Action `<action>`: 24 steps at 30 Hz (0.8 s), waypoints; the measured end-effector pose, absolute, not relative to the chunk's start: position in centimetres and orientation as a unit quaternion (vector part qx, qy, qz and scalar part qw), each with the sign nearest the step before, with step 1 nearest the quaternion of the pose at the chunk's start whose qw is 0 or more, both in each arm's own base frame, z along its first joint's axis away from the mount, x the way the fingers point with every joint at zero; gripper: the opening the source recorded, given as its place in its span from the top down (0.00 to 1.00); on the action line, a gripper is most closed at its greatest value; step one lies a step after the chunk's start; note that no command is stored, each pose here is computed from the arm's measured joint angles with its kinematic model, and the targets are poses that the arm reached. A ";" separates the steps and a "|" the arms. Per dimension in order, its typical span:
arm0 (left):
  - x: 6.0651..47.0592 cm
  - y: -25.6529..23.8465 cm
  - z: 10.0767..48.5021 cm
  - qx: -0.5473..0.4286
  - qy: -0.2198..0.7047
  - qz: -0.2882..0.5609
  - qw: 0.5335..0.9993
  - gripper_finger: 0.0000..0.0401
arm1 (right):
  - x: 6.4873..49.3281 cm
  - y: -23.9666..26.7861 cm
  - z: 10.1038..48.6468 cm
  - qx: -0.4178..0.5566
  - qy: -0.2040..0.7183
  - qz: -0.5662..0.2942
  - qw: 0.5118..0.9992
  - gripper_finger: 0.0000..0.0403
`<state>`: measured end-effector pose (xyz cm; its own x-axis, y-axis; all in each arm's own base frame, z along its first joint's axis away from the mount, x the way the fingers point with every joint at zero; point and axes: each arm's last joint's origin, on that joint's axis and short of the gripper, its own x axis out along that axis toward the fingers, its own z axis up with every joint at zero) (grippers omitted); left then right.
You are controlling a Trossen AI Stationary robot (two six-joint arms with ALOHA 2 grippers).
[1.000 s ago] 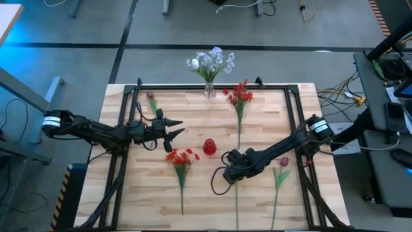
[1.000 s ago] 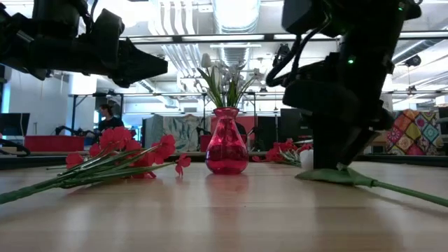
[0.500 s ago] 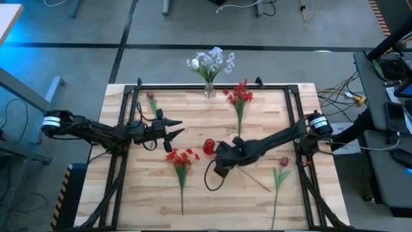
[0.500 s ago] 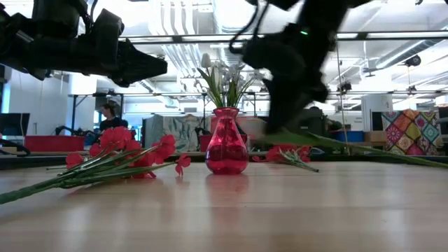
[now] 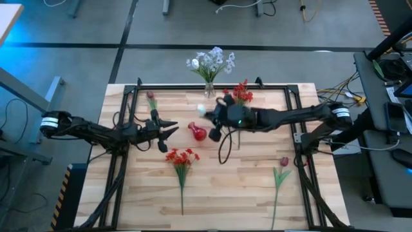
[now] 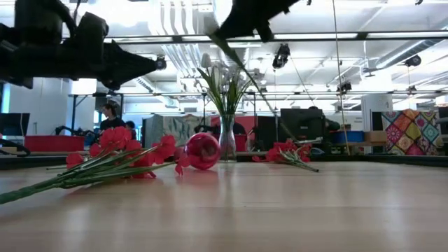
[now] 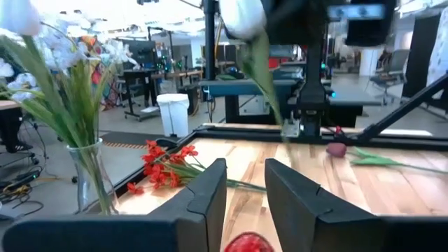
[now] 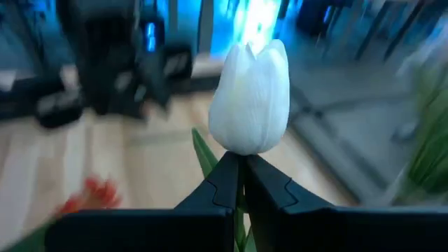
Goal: Sort flowers into vase by color
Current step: Put the white tulip flower into the transparent vase
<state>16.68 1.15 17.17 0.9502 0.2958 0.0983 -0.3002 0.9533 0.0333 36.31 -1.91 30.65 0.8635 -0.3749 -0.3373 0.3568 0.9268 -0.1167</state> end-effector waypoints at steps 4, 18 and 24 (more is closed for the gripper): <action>16.2 1.1 17.0 0.023 -0.054 0.151 0.987 0.80 | 36.1 -3.6 32.7 -0.081 0.113 -0.189 0.972 0.97; 16.1 1.1 17.1 0.020 -0.064 0.151 0.986 0.80 | 35.0 -11.1 36.2 -0.233 -0.088 -0.168 0.954 0.97; 16.1 1.1 17.1 0.021 -0.064 0.151 0.986 0.80 | 33.5 -14.2 37.2 -0.253 -0.135 -0.194 0.938 0.97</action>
